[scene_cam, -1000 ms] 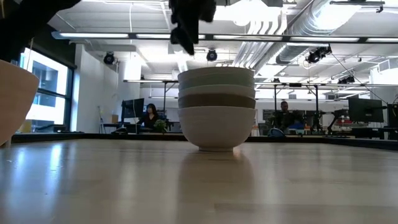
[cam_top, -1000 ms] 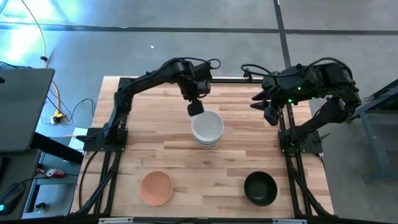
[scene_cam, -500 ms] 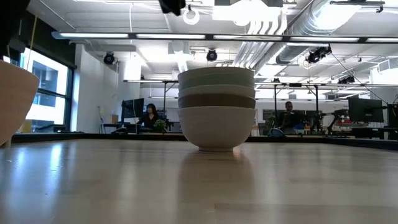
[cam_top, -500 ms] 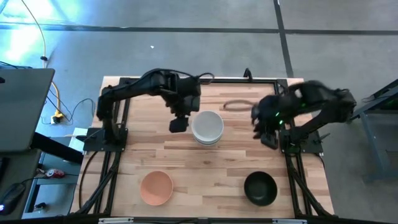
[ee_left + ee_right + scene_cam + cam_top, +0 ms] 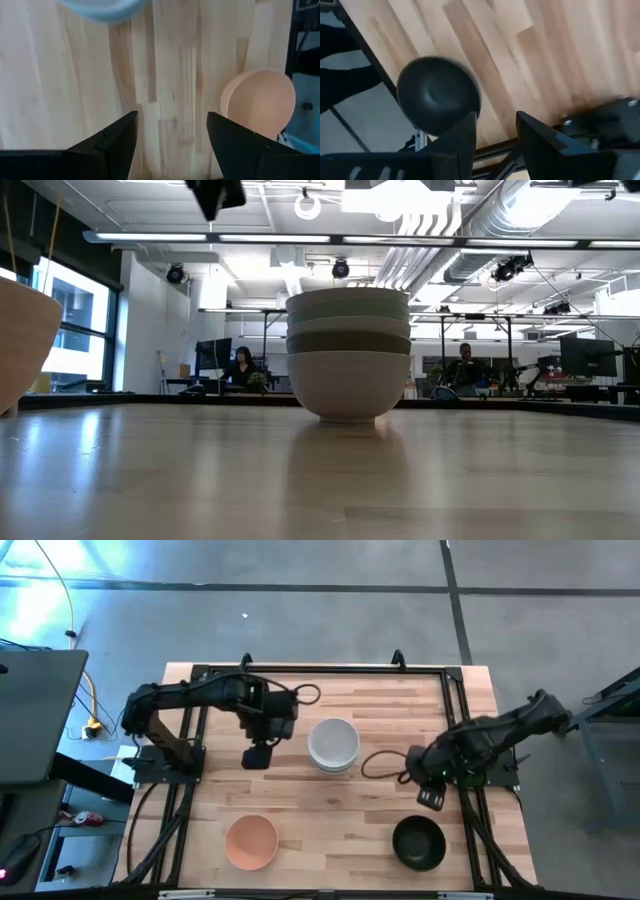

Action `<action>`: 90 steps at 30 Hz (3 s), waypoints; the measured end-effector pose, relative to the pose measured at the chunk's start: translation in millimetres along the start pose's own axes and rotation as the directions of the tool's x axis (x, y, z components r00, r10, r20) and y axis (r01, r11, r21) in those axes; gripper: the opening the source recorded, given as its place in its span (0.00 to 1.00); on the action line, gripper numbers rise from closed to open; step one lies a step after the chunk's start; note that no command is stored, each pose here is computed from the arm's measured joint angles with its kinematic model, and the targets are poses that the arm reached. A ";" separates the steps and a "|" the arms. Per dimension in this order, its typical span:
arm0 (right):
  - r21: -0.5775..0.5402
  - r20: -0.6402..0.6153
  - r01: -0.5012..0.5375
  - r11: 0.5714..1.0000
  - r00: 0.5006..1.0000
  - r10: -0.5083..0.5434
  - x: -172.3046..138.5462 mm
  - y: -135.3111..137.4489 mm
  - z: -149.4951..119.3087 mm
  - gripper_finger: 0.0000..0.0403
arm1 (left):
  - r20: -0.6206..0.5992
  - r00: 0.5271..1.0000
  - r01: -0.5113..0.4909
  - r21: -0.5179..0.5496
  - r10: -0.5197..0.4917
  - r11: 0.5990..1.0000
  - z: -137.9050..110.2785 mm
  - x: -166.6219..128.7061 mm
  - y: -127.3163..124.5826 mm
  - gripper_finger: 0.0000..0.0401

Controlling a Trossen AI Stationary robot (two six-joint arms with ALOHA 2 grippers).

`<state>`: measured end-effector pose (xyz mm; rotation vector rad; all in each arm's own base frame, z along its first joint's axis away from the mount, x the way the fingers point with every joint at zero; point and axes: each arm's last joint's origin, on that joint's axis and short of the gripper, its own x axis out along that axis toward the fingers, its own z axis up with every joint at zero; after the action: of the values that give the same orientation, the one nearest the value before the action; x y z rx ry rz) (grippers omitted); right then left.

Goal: Nest bowls inside each other
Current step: Stack the black bowl on the white bowl

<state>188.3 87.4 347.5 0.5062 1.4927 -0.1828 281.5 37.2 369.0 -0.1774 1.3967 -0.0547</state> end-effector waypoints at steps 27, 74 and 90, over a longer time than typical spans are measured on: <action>0.123 -0.031 0.059 0.991 0.998 -0.055 91.2 31.7 -63.9 0.32 | 0.093 0.996 0.008 -0.029 -0.005 1.000 -43.3 11.9 -0.3 0.56; 0.272 -0.072 0.078 0.959 0.996 -0.060 156.4 25.8 -66.2 0.32 | 0.116 0.993 0.047 -0.101 -0.035 0.994 -41.0 11.8 -1.1 0.56; 0.292 -0.093 0.134 0.947 0.989 -0.112 167.9 27.5 -65.0 0.13 | 0.118 0.992 0.047 -0.118 -0.033 0.992 -40.8 11.7 -1.0 0.56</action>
<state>155.8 171.5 189.2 0.6673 1.5803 -0.4979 243.5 30.8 351.1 -0.3048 1.2809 0.0065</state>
